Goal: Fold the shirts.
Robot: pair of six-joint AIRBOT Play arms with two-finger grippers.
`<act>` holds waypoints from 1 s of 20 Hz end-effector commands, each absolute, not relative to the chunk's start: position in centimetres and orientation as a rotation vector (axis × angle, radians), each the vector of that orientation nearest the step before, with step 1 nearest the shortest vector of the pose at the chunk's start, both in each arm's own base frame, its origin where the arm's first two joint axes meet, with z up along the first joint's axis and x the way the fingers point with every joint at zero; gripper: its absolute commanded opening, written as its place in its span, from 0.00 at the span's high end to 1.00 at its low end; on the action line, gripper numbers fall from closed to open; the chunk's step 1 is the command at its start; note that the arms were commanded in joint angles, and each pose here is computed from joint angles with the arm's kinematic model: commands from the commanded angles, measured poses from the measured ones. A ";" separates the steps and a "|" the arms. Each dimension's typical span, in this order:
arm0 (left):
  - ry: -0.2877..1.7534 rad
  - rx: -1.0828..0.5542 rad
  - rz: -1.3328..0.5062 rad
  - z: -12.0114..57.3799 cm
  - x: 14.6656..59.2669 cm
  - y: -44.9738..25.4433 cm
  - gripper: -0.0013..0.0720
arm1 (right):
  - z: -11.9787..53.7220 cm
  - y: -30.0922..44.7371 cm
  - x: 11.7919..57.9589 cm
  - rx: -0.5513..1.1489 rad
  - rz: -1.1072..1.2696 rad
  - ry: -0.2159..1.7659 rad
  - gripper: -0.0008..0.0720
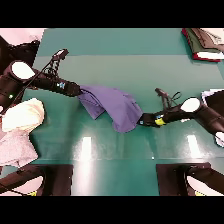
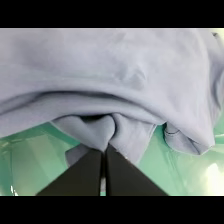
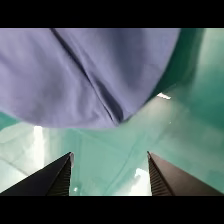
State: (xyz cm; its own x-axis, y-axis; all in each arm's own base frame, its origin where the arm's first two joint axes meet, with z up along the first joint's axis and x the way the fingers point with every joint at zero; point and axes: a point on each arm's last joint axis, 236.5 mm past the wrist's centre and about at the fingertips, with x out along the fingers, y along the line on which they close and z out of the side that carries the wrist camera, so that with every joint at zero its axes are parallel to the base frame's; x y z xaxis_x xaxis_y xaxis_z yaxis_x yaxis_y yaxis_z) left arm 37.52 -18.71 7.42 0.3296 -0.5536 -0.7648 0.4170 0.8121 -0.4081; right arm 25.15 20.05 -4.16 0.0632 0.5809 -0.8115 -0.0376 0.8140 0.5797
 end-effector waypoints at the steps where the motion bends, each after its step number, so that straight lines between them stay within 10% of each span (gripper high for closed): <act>1: 1.075 -0.150 -0.639 7.3 37.2 -18.7 0.95 | -6.8 22.4 24.4 0.435 0.506 1.472 0.26; 5: 1.097 -0.147 -0.649 7.2 36.6 -18.7 0.95 | -7.6 24.6 25.7 0.395 0.530 1.463 0.30; 10: 1.115 -0.144 -0.657 7.0 36.2 -18.7 0.95 | -7.3 24.8 27.2 0.346 0.543 1.440 0.96; 20: 0.985 0.057 -0.561 15.2 38.9 -15.4 0.95 | 15.1 15.9 36.4 0.294 0.459 0.861 0.97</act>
